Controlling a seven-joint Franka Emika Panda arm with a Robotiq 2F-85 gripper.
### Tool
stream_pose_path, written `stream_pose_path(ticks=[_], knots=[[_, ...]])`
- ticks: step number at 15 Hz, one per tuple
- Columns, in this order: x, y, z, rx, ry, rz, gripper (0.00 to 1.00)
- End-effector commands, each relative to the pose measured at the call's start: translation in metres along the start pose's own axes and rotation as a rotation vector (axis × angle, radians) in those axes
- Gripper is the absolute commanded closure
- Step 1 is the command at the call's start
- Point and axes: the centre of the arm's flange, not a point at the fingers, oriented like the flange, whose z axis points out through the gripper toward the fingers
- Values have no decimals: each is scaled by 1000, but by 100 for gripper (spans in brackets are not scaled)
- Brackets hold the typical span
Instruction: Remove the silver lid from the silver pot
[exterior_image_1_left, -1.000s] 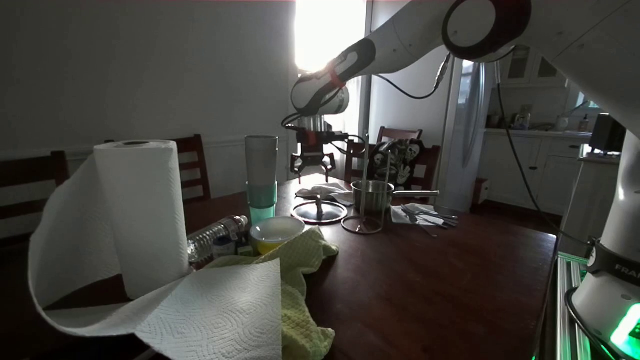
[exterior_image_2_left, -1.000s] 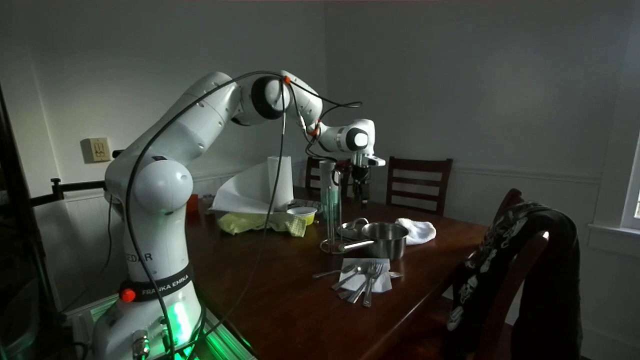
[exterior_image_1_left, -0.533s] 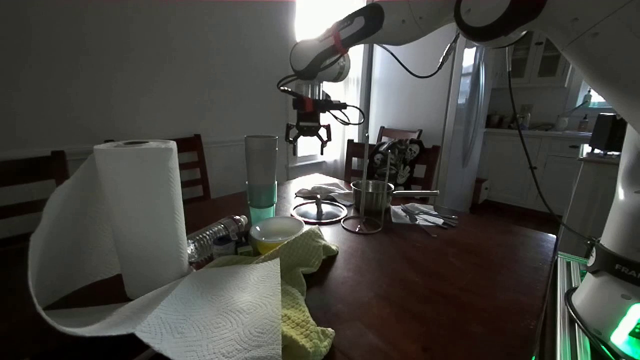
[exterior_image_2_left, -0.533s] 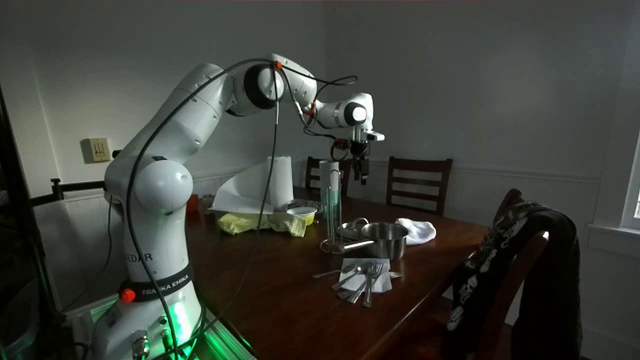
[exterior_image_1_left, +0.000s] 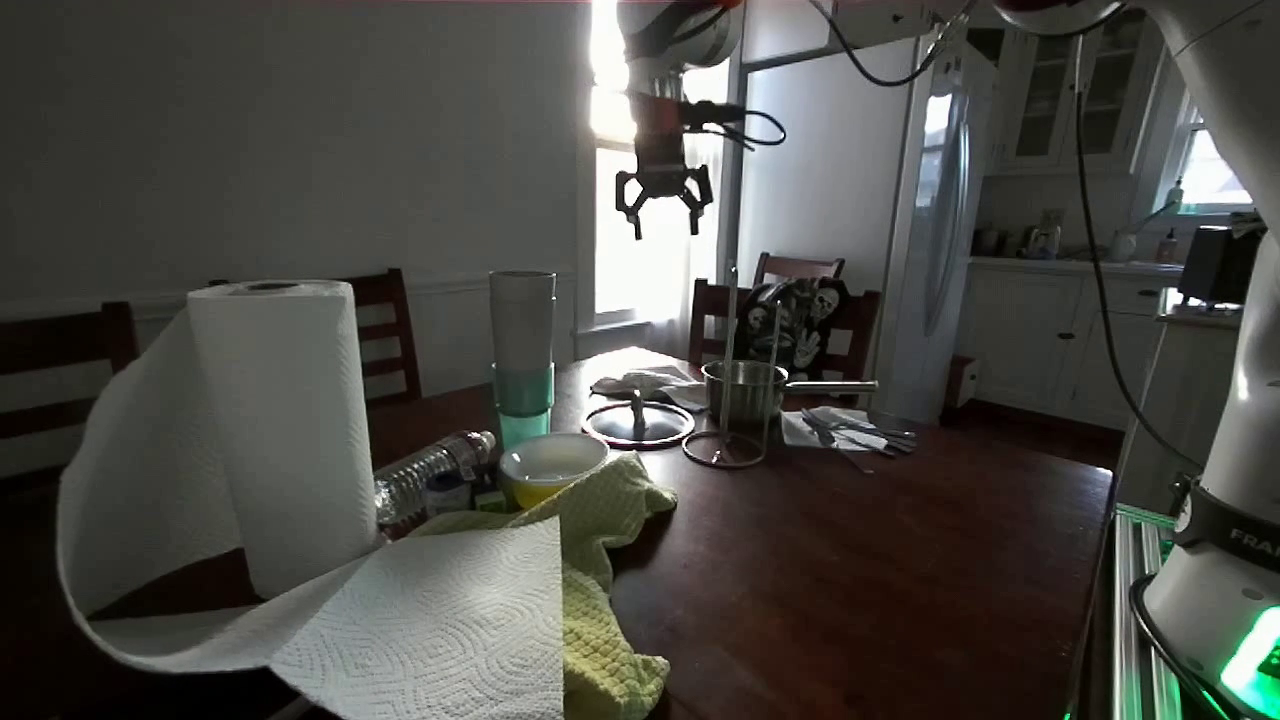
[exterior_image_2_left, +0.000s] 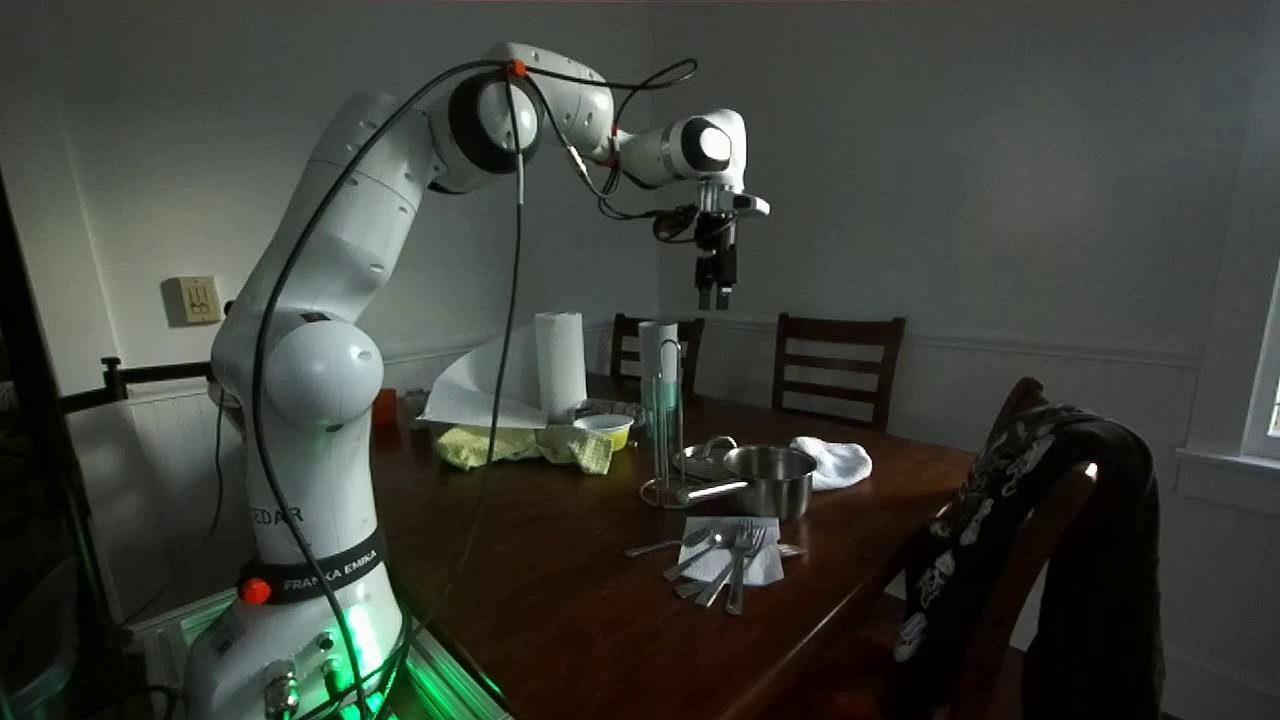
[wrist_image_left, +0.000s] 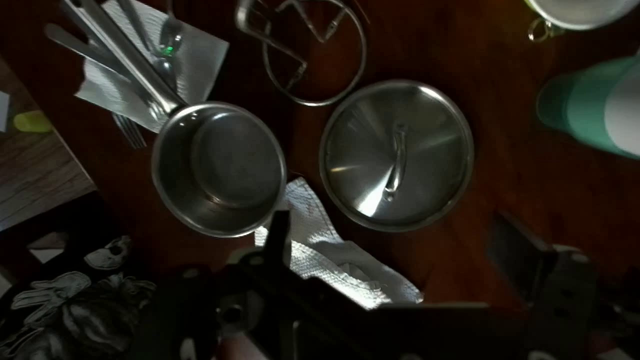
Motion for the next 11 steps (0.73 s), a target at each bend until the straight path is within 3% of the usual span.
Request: stream_pose_path(ticks=[1,3,7,8,11], knots=[[-43,68,-41,-11,-64,-185,0],[-61,98,-59,1,-80,-294,0],[-91,143,-85,101,2,-424,0],[-61,115,-90,51,-21,-359,0],[-77,134,-100,70,1,-396,0]])
